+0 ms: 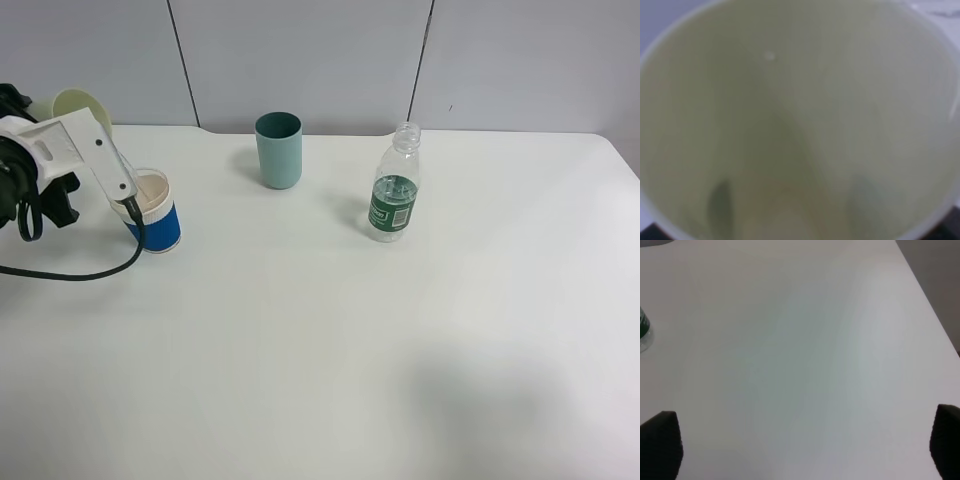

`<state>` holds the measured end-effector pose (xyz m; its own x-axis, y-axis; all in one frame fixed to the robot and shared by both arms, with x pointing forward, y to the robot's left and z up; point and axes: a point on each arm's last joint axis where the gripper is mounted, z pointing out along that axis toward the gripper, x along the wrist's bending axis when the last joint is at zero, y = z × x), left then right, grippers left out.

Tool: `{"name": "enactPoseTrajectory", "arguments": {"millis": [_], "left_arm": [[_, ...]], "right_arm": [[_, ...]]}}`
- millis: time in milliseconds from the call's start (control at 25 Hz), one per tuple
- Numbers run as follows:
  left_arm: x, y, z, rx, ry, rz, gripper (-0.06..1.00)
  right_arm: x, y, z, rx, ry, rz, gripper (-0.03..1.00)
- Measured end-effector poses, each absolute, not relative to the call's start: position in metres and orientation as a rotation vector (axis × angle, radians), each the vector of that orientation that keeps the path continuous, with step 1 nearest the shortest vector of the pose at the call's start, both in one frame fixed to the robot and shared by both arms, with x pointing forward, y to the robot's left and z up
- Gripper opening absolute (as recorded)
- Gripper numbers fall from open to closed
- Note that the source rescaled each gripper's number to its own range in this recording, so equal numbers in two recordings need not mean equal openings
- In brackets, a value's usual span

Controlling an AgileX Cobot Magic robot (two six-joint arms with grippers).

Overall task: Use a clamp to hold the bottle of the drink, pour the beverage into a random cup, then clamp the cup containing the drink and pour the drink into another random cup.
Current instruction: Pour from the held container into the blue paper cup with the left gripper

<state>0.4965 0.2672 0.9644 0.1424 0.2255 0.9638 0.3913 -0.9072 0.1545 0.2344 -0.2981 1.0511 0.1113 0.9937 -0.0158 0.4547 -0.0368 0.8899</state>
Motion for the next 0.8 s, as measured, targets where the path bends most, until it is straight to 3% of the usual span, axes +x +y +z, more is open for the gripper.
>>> {"name": "enactPoseTrajectory", "arguments": {"millis": [800], "left_arm": [[0.4972,0.2685,0.9701,-2.181,-0.458,-1.875,0.02]], "right_arm": [[0.2344,-0.2981,1.0511,1.607,1.451,0.869,1.00]]}}
